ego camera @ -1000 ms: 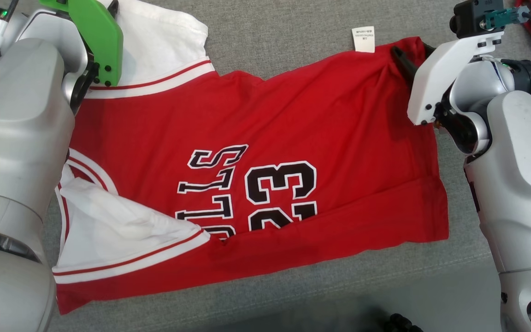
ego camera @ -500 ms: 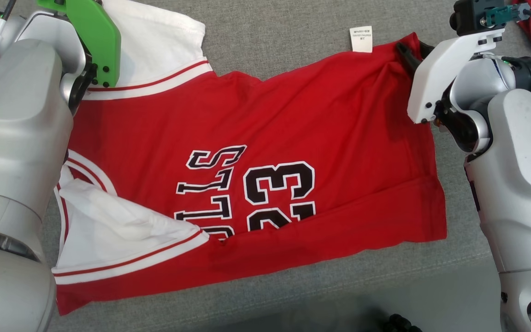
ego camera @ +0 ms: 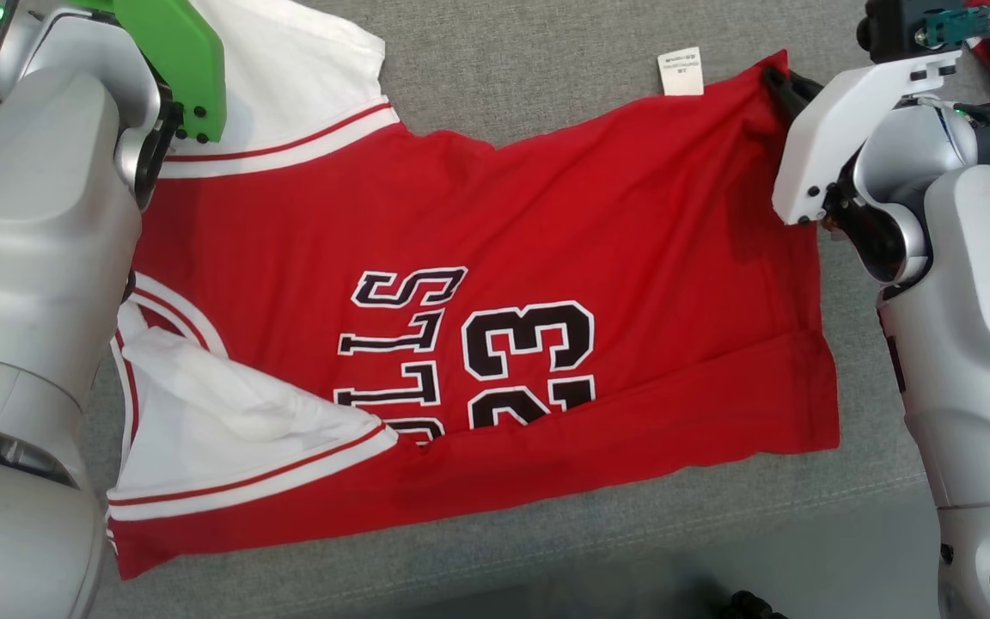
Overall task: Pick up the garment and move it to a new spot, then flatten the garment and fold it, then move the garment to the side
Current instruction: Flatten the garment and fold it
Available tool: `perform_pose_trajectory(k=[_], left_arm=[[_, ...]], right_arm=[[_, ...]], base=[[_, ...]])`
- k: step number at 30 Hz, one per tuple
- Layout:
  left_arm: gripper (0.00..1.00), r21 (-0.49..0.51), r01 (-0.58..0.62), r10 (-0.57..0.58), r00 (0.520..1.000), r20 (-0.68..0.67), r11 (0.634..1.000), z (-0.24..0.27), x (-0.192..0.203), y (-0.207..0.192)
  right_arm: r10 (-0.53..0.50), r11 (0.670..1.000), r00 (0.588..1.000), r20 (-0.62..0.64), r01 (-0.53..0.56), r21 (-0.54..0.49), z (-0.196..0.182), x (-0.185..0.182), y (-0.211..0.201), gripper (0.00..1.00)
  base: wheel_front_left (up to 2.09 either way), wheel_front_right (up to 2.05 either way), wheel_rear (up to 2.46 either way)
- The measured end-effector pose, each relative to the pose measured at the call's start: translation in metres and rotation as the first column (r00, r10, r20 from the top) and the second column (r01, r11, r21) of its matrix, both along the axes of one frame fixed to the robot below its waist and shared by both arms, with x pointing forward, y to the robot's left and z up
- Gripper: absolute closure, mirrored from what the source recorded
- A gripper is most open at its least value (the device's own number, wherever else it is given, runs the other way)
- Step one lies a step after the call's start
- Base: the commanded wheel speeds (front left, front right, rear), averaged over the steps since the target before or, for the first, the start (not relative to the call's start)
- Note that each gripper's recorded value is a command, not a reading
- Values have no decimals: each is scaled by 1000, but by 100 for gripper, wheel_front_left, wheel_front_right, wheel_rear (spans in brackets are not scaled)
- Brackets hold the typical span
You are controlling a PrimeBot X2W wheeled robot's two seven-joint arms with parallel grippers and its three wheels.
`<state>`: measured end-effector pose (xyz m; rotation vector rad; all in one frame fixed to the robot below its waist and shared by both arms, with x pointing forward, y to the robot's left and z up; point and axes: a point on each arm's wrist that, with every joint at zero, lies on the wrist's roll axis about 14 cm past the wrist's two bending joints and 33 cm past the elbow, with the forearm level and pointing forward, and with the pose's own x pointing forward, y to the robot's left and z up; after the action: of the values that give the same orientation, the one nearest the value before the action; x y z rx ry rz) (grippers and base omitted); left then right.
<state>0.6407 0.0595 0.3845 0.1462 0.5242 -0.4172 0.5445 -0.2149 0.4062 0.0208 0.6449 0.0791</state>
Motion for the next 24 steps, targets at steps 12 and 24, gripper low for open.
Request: perform_pose_trajectory(k=[12, 24], left_arm=[[100, -212, -127, 180, 950, 254, 969, 52, 6, 28], [100, -326, -172, 294, 879, 375, 930, 88, -59, 56]], right_arm=[[5, 999, 990, 143, -10, 36, 17, 5, 0, 100], [186, 982, 935, 302, -182, -41, 53, -26, 10, 100]], base=[[0, 0, 0], [0, 0, 0]])
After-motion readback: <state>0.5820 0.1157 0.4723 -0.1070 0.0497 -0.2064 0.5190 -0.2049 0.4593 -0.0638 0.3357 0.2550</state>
